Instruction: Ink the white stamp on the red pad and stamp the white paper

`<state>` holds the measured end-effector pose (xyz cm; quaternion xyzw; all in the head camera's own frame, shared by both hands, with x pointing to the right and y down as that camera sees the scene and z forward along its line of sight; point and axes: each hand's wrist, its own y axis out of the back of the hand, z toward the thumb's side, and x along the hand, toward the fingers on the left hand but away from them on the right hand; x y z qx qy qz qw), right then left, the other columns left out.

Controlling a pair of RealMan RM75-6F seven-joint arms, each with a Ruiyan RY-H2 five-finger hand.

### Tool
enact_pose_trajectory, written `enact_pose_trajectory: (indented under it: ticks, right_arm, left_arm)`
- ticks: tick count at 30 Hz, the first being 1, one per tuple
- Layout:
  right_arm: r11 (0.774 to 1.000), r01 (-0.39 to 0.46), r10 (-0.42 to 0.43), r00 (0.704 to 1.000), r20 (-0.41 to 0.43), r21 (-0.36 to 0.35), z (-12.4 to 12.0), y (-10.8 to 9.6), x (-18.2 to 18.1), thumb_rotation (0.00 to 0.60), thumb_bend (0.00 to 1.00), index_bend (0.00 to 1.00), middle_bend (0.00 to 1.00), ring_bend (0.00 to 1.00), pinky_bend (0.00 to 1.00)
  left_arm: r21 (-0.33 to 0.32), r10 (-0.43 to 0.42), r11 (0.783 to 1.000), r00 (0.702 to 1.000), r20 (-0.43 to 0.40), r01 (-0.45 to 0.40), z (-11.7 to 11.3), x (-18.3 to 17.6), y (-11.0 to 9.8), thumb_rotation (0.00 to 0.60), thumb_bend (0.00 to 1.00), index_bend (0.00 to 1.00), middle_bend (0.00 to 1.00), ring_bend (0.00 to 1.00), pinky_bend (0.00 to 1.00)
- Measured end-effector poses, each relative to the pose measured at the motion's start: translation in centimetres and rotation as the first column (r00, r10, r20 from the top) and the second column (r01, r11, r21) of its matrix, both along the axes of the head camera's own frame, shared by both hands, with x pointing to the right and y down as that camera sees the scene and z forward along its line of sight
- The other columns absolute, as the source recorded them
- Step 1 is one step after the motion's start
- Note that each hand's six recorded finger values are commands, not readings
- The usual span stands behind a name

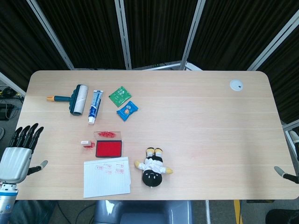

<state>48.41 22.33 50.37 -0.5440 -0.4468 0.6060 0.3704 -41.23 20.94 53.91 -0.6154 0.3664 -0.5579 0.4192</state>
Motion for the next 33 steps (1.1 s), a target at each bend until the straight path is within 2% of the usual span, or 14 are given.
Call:
enact_pose_trajectory:
  ticks: [4, 6, 7, 8, 10, 11, 14, 17, 19, 25, 29, 33]
  right_arm:
    - [1.000, 0.001, -0.001, 1.000, -0.003, -0.003, 0.0, 0.1, 0.1, 0.600, 0.00, 0.00, 0.00, 0.00, 0.00]
    - [1.000, 0.000, 0.000, 1.000, -0.002, -0.006, 0.0, 0.1, 0.1, 0.600, 0.00, 0.00, 0.00, 0.00, 0.00]
    - [1.000, -0.001, 0.001, 1.000, -0.002, -0.009, 0.1, 0.2, 0.1, 0.600, 0.00, 0.00, 0.00, 0.00, 0.00]
    - [1.000, -0.001, 0.001, 1.000, -0.003, -0.012, 0.1, 0.2, 0.1, 0.600, 0.00, 0.00, 0.00, 0.00, 0.00]
    - [1.000, -0.004, 0.004, 1.000, -0.001, -0.014, 0.1, 0.2, 0.2, 0.600, 0.00, 0.00, 0.00, 0.00, 0.00]
    - [1.000, -0.006, 0.006, 1.000, 0.004, -0.014, 0.1, 0.2, 0.2, 0.600, 0.00, 0.00, 0.00, 0.00, 0.00]
    - [1.000, -0.007, 0.007, 1.000, 0.011, -0.009, -0.1, 0.1, 0.0, 0.600, 0.00, 0.00, 0.00, 0.00, 0.00]
    - [1.000, -0.007, 0.007, 1.000, 0.008, -0.014, -0.1, 0.1, 0.0, 0.600, 0.00, 0.00, 0.00, 0.00, 0.00]
    - [1.000, -0.012, 0.012, 1.000, 0.005, -0.021, 0.1, 0.1, 0.2, 0.600, 0.00, 0.00, 0.00, 0.00, 0.00]
    - [0.999, -0.027, 0.027, 1.000, -0.001, -0.041, 0.7, -0.2, 0.6, 0.600, 0.00, 0.00, 0.00, 0.00, 0.00]
    - [0.998, -0.041, 0.040, 0.999, -0.011, -0.057, 1.1, -0.2, 1.0, 0.600, 0.00, 0.00, 0.00, 0.00, 0.00]
    - [0.997, -0.052, 0.052, 0.999, -0.014, -0.063, 1.3, -0.2, 1.3, 0.600, 0.00, 0.00, 0.00, 0.00, 0.00]
  left_arm:
    - [-0.003, 0.002, 1.000, 1.000, 0.002, -0.002, 0.1, 0.0, 0.0, 0.600, 0.00, 0.00, 0.00, 0.00, 0.01]
    - [-0.006, 0.006, 1.000, 1.000, 0.006, -0.006, 0.2, 0.1, 0.0, 0.600, 0.00, 0.00, 0.00, 0.04, 0.12]
    - [-0.008, 0.008, 1.000, 1.000, 0.007, -0.008, 0.2, 0.1, 0.0, 0.600, 0.00, 0.00, 0.00, 0.13, 0.25]
    - [-0.011, 0.011, 1.000, 1.000, 0.009, -0.010, 0.3, 0.1, 0.0, 0.600, 0.00, 0.00, 0.00, 0.27, 0.42]
    - [-0.009, 0.018, 1.000, 1.000, 0.009, -0.018, 0.5, 0.2, -0.1, 0.600, 0.00, 0.00, 0.00, 0.51, 0.63]
    - [-0.008, 0.024, 1.000, 1.000, 0.005, -0.024, 0.7, 0.2, -0.2, 0.600, 0.00, 0.00, 0.00, 0.61, 0.70]
    - [-0.033, 0.034, 0.999, 0.999, -0.023, -0.034, 1.8, 0.6, -0.6, 0.600, 0.00, 0.00, 0.00, 0.74, 0.80]
    - [-0.080, 0.038, 0.996, 0.998, -0.052, -0.042, 3.8, 1.1, -1.2, 0.600, 0.00, 0.00, 0.02, 0.79, 0.83]
    - [-0.113, 0.038, 0.993, 0.997, -0.071, -0.046, 5.2, 1.6, -1.7, 0.600, 0.01, 0.02, 0.06, 0.80, 0.84]
    - [-0.225, 0.031, 0.973, 0.995, -0.096, -0.052, 10.5, 3.7, -3.3, 0.600, 0.11, 0.17, 0.22, 0.85, 0.85]
    - [-0.258, 0.023, 0.965, 0.995, -0.095, -0.047, 13.2, 4.9, -4.2, 0.600, 0.19, 0.21, 0.27, 0.86, 0.86]
    - [-0.280, 0.024, 0.958, 0.995, -0.102, -0.052, 14.8, 5.9, -4.6, 0.600, 0.23, 0.25, 0.32, 0.87, 0.86]
